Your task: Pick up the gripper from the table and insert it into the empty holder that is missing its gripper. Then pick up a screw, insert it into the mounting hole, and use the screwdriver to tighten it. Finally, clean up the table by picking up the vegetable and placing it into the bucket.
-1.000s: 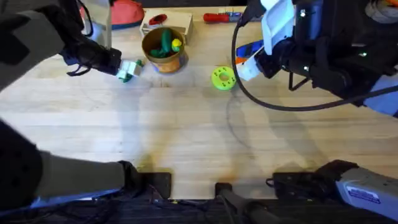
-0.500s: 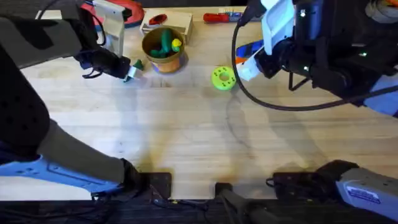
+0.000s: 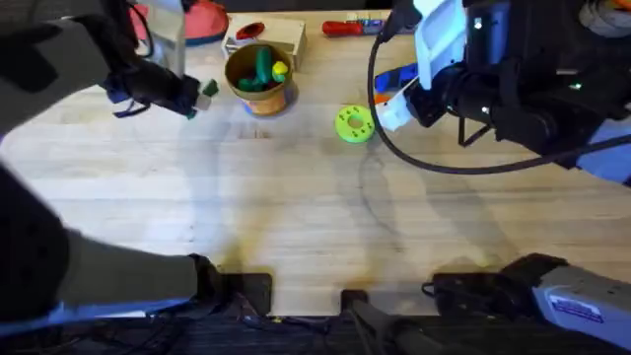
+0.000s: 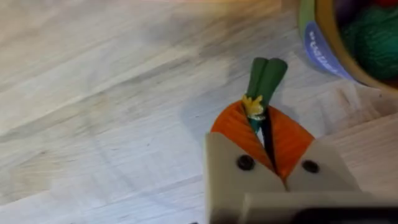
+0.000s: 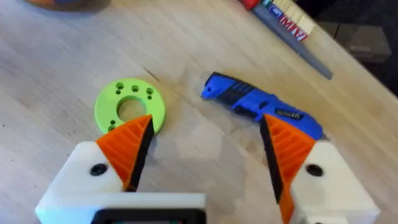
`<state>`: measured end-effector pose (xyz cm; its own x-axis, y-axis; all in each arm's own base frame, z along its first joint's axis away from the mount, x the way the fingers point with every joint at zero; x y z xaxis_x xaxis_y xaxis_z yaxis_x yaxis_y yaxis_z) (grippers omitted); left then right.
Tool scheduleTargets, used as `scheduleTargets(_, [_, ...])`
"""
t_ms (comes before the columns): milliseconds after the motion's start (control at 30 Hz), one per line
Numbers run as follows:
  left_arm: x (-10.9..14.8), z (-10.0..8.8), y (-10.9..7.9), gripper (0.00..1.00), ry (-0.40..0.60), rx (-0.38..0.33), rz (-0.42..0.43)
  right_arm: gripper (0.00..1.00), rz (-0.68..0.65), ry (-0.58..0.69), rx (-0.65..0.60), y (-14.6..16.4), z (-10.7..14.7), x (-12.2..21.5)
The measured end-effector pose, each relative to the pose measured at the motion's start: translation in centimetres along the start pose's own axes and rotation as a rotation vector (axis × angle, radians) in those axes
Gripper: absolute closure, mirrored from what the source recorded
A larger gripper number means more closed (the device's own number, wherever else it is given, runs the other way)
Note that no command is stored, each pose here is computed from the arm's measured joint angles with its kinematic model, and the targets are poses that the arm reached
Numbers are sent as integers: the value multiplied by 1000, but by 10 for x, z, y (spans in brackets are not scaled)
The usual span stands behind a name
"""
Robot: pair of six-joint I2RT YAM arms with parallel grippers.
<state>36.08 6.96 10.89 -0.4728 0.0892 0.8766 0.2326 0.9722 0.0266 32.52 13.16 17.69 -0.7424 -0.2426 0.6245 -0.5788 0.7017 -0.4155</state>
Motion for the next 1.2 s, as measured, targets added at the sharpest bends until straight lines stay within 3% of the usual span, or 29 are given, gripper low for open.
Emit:
scheduleTargets(200, [75, -44, -4, 978, -269, 44, -65, 10, -38, 77, -84, 9, 16, 4])
scheduleTargets(333, [103, -68, -24, 978, -418, 151, 41, 10, -38, 83, -138, 8, 18, 17])
scheduleTargets(467, [96, -77, -54, 978, -407, 240, 182, 10, -25, 57, -166, 5, 15, 34])
scheduleTargets(633, [72, -84, -88, 978, -349, 256, 279, 10, -3, 7, -179, -1, 7, 50])
scheduleTargets(767, [49, -85, -94, 978, -311, 263, 271, 8, -1, 1, -181, -1, 6, 52])
scheduleTargets(900, [20, -76, -90, 974, -237, 297, 250, 10, -2, 3, -183, -1, 7, 52])
scheduleTargets(933, [13, -73, -89, 915, -218, 303, 244, 10, -1, 3, -183, -1, 7, 52])
scheduleTargets(967, [8, -71, -88, 784, -204, 311, 243, 8, -1, 3, -183, -1, 7, 52])
scheduleTargets(1100, [8, -76, -87, 145, -223, 308, 244, 10, -7, 16, -182, 1, 9, 52])
scheduleTargets(1133, [11, -78, -86, 56, -232, 310, 240, 9, -11, 26, -181, 2, 12, 52])
scheduleTargets(1200, [15, -78, -87, 27, -235, 310, 238, 9, -21, 49, -187, 4, 16, 52])
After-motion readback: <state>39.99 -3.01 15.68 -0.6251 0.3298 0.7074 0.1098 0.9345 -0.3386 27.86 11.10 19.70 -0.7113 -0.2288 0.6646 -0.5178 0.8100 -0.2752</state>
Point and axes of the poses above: each hand's point on the last joint's axis, 136 mm out from that joint toward the fingers, its own x axis back along the fingers, its own y axis along the line the jaws close on, z = x × y, the point moved 3 cm from there along x, back along the fingers, and after that the axes turned 8 degrees about x, right-handed, at the moved point
